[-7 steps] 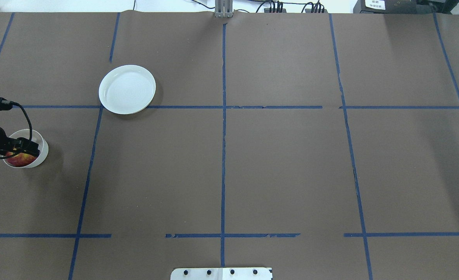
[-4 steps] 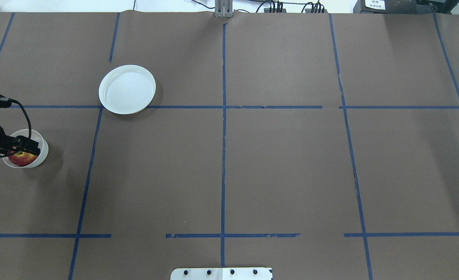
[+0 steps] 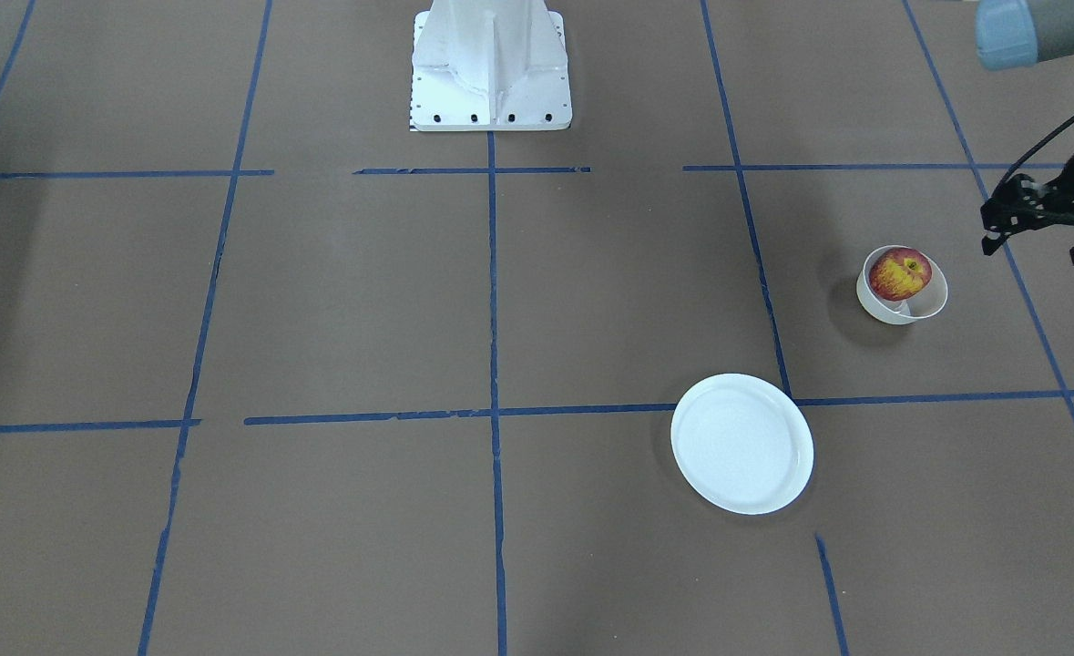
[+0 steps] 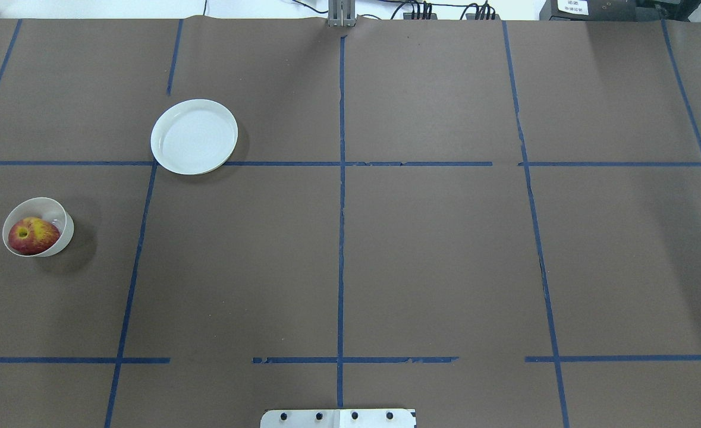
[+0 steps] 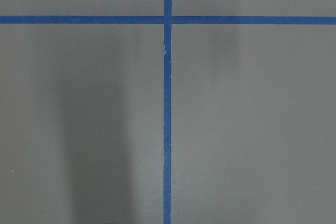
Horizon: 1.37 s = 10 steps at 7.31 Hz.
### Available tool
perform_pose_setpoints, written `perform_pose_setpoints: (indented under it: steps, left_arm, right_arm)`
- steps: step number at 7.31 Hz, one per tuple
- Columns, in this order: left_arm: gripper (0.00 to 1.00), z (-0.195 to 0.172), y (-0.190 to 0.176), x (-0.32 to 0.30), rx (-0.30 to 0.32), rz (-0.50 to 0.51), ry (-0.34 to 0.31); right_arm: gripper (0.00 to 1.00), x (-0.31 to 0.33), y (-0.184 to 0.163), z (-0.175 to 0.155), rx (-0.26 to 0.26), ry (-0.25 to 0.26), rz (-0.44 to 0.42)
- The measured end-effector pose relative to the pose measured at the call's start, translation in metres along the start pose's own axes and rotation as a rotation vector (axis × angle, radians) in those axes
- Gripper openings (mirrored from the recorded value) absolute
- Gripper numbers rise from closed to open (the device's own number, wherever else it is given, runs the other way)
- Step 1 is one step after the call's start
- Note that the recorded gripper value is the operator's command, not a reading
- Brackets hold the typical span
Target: Move apple from plate to bowl
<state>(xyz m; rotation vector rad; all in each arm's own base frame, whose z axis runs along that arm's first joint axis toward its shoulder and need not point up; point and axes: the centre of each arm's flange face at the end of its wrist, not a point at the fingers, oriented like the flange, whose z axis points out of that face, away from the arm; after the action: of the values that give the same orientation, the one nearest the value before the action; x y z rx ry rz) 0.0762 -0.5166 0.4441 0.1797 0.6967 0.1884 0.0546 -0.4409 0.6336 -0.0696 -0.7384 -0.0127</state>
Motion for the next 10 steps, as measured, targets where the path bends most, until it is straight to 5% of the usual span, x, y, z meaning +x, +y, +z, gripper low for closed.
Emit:
perform_pose_setpoints:
  steps: [2, 5, 10]
  left_arm:
    - [1.0, 0.0, 0.009, -0.084, -0.016, -0.107, -0.02]
    - [1.0, 0.039, 0.06, -0.192, -0.08, -0.238, 0.083]
    - [1.0, 0.068, 0.134, -0.23, -0.024, -0.231, 0.095]
  right_arm:
    - [1.0, 0.0, 0.0, 0.0, 0.001, 0.0, -0.001]
    - [1.0, 0.0, 0.0, 0.0, 0.001, 0.0, -0.001]
    - [1.0, 0.0, 0.0, 0.0, 0.001, 0.0, -0.001]
